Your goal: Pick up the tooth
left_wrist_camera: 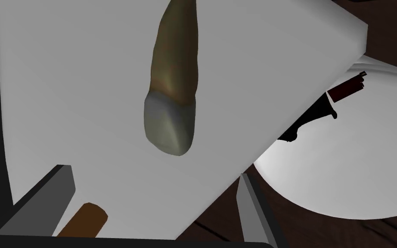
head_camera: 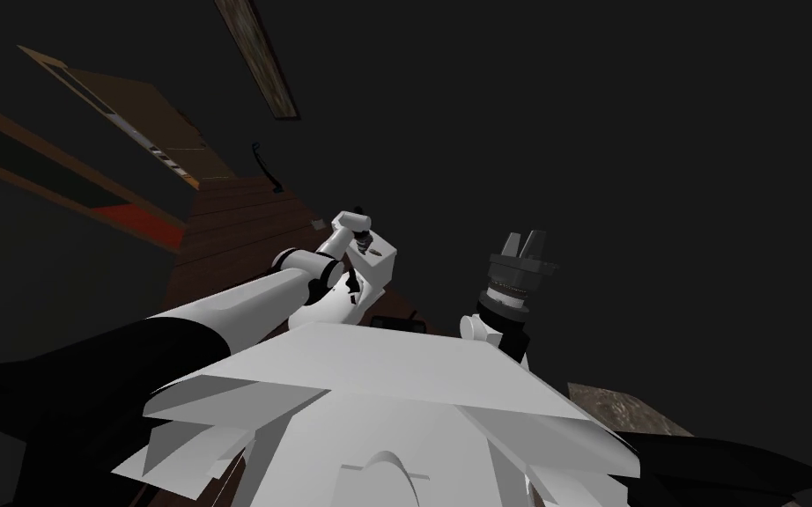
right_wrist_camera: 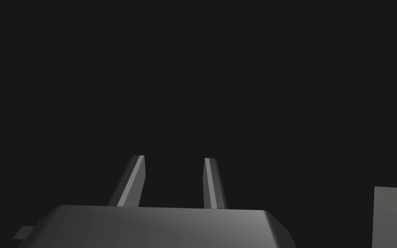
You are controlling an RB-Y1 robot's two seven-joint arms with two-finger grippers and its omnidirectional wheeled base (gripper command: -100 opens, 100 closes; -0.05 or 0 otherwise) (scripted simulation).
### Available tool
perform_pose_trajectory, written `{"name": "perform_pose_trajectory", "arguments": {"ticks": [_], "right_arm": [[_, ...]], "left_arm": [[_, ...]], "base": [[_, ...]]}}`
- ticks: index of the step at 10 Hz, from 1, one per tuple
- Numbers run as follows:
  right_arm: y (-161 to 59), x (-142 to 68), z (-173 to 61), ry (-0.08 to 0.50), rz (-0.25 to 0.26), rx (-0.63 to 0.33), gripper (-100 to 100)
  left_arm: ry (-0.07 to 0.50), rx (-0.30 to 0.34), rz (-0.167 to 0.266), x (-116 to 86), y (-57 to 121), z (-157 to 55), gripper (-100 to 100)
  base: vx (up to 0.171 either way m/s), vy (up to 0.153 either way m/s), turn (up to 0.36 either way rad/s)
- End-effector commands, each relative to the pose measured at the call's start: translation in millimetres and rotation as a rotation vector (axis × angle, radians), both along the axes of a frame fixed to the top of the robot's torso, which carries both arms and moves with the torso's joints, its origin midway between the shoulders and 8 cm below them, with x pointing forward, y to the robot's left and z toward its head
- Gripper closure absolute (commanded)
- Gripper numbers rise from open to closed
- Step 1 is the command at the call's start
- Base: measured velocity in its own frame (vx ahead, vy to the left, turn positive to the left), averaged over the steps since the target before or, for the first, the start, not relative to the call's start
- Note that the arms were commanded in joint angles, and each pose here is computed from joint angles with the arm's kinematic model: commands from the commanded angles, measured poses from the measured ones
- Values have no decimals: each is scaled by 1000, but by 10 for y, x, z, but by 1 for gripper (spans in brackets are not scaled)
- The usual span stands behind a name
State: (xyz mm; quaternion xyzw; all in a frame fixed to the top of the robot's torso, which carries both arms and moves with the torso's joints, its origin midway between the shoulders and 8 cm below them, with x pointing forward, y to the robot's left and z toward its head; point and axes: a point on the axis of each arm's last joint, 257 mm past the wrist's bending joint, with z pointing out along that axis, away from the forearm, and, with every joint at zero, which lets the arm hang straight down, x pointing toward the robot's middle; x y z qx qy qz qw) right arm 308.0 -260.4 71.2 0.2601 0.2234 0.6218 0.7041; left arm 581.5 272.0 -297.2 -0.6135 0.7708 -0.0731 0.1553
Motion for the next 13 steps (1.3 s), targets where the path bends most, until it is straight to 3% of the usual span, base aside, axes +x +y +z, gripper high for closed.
{"name": "perform_pose_trajectory", "arguments": {"ticks": [1, 5, 6, 7, 8, 10, 11, 12, 13], "right_arm": [[0, 0, 0, 0, 0, 0, 0], [0, 0, 0, 0, 0, 0, 0], [0, 0, 0, 0, 0, 0, 0], [0, 0, 0, 0, 0, 0, 0], [0, 0, 0, 0, 0, 0, 0], [0, 0, 0, 0, 0, 0, 0], [0, 0, 0, 0, 0, 0, 0], [0, 0, 0, 0, 0, 0, 0], [0, 0, 0, 0, 0, 0, 0]], "left_arm": [[44, 7, -5, -90, 1, -71, -100], [118, 14, -13, -247, -17, -179, -100], [103, 13, -11, -213, -13, -161, -100], [106, 13, -12, -219, -16, -166, 0], [106, 13, -10, -251, -8, -291, -100], [107, 13, -7, -288, -1, -415, -100], [109, 13, -8, -284, -8, -380, -100], [108, 13, -8, -283, -11, -387, 100], [108, 13, -8, -283, -11, -386, 100]], "base": [[-2, -48, -99], [10, -48, -65], [6, -18, -20], [0, 0, 0], [25, -1, -25], [39, 13, -17], [17, 10, -3], [0, 0, 0], [0, 0, 0]]}}
